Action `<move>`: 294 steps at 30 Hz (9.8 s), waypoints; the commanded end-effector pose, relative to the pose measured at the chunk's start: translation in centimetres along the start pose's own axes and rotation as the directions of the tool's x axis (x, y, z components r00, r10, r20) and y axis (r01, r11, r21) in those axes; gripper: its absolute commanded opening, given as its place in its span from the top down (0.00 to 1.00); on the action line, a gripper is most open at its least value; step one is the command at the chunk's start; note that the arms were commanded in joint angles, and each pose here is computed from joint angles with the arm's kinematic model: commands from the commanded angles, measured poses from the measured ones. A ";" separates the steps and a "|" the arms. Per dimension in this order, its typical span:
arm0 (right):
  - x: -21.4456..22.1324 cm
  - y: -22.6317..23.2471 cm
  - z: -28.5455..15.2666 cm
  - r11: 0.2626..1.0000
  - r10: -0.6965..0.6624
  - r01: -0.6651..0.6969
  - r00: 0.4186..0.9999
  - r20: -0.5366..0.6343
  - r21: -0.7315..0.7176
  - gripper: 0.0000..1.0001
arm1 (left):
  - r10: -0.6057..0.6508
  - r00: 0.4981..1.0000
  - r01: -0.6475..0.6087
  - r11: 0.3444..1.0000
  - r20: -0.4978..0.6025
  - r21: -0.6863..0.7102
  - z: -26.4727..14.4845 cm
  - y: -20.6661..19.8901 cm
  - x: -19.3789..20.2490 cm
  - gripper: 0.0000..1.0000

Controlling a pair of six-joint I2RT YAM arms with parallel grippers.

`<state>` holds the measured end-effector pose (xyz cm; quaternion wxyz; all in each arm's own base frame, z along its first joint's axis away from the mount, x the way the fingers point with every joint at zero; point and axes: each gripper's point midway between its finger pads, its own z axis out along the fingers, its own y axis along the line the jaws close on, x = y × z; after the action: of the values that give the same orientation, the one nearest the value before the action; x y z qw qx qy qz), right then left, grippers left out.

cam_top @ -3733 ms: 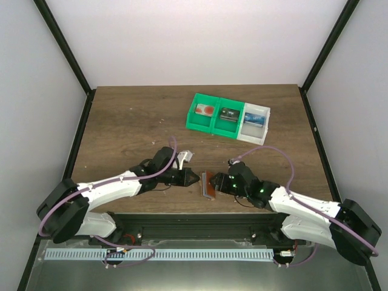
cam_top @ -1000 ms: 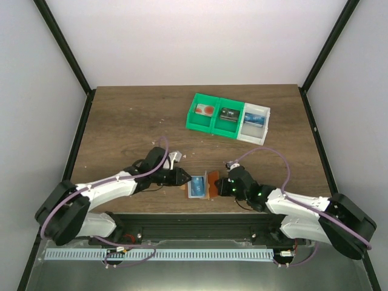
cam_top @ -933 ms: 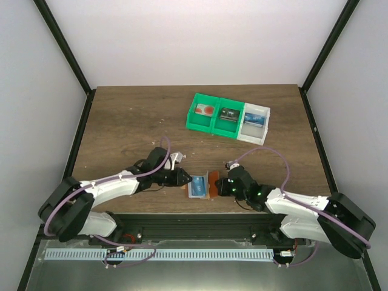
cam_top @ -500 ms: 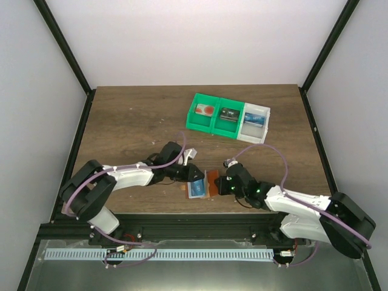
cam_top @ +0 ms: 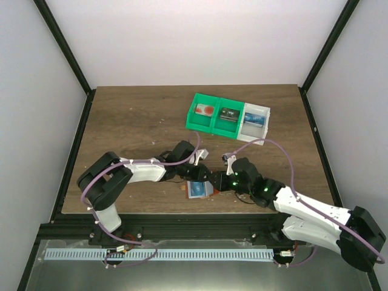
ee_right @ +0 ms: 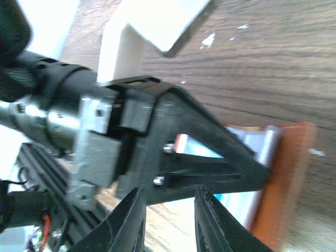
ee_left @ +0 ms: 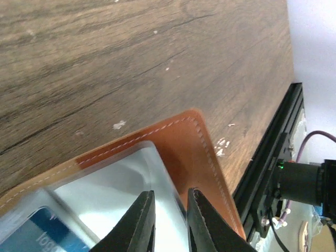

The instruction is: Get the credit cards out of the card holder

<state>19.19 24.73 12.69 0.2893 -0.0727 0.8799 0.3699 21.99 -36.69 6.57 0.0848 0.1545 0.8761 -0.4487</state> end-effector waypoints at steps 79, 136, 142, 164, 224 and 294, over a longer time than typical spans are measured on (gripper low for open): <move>5.8 -4.3 4.2 0.972 0.201 -0.180 0.969 -0.147 0.148 0.82 | -0.110 0.986 0.118 0.991 0.126 -0.063 -5.2 3.7 0.6 0.88; 5.9 -4.6 7.1 0.967 0.233 -0.250 0.943 -0.236 -0.046 0.98 | -0.187 0.982 0.190 0.978 0.039 -0.085 -3.5 7.2 5.4 1.00; 6.0 -4.6 6.6 0.969 0.222 -0.241 0.948 -0.227 -0.059 1.00 | -0.180 0.983 0.183 0.973 0.034 -0.143 -3.4 8.6 5.9 1.00; 5.1 -5.2 5.5 0.960 0.245 -0.266 0.947 -0.206 -0.084 0.83 | -0.204 0.979 0.203 0.967 0.006 -0.154 -3.0 9.2 6.6 1.00; 1.4 5.8 -5.7 0.863 -0.177 0.127 0.983 -0.058 -0.489 1.00 | 0.208 0.974 -0.221 0.958 0.090 0.181 -11.8 -5.5 2.1 0.41; -8.2 10.8 -1.5 0.774 0.235 -0.130 0.968 0.091 -0.620 0.65 | -0.408 0.706 0.041 0.839 0.579 0.542 -19.9 -7.4 -5.2 1.00</move>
<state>21.49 29.74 22.16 0.2650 -0.0220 0.7158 0.6457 24.36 -25.48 23.58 0.2903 -0.1274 0.6770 -0.6642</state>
